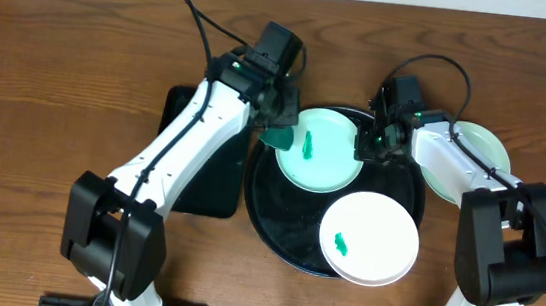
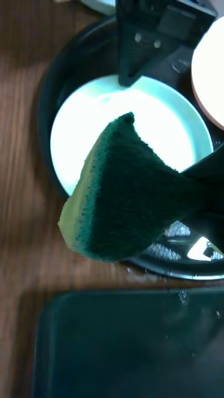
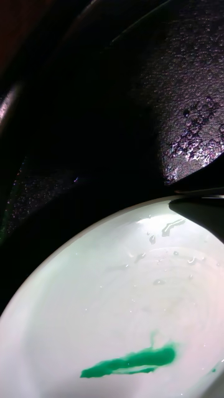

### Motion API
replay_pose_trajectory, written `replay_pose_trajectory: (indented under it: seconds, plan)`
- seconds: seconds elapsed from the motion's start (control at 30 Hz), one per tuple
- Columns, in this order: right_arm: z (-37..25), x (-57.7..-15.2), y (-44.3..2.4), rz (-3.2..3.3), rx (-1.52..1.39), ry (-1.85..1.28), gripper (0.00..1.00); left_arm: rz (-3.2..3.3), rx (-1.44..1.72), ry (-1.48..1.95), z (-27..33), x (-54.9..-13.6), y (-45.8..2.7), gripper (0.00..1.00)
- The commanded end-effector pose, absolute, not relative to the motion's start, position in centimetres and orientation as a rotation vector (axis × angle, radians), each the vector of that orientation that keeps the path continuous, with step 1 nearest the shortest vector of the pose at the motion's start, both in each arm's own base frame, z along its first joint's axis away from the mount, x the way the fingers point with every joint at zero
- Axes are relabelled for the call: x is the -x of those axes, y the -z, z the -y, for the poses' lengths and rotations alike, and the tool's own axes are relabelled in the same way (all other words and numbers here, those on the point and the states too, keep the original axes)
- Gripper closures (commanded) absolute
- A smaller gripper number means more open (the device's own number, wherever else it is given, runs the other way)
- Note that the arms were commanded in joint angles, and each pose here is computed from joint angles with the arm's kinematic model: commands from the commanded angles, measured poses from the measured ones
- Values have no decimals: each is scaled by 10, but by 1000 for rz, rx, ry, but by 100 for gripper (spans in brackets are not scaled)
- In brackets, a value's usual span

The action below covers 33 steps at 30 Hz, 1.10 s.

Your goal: Clean dirty plates on tray and stack at the side

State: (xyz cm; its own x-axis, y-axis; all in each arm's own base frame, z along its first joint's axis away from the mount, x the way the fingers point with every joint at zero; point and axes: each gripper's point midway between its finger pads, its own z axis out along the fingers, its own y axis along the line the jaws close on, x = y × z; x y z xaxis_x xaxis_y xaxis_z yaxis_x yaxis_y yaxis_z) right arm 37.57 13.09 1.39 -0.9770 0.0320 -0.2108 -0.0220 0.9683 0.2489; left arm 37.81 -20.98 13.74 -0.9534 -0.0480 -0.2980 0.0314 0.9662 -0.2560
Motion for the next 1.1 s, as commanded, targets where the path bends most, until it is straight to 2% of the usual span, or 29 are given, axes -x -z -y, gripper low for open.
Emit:
replay_pose_trajectory:
  seconds: [0.0,0.67,1.07]
  plan:
    - [-138,-371,-11,-2918,-8,-391,99,-2815,39,385,215,-376,-136,93]
    - [-152,-365,-12,-2926,28,-452,99,-2941,51,309,217,-373,-82,93]
    - [-160,-357,-11,-2947,65,-451,99,-2931,85,321,220,-377,-80,92]
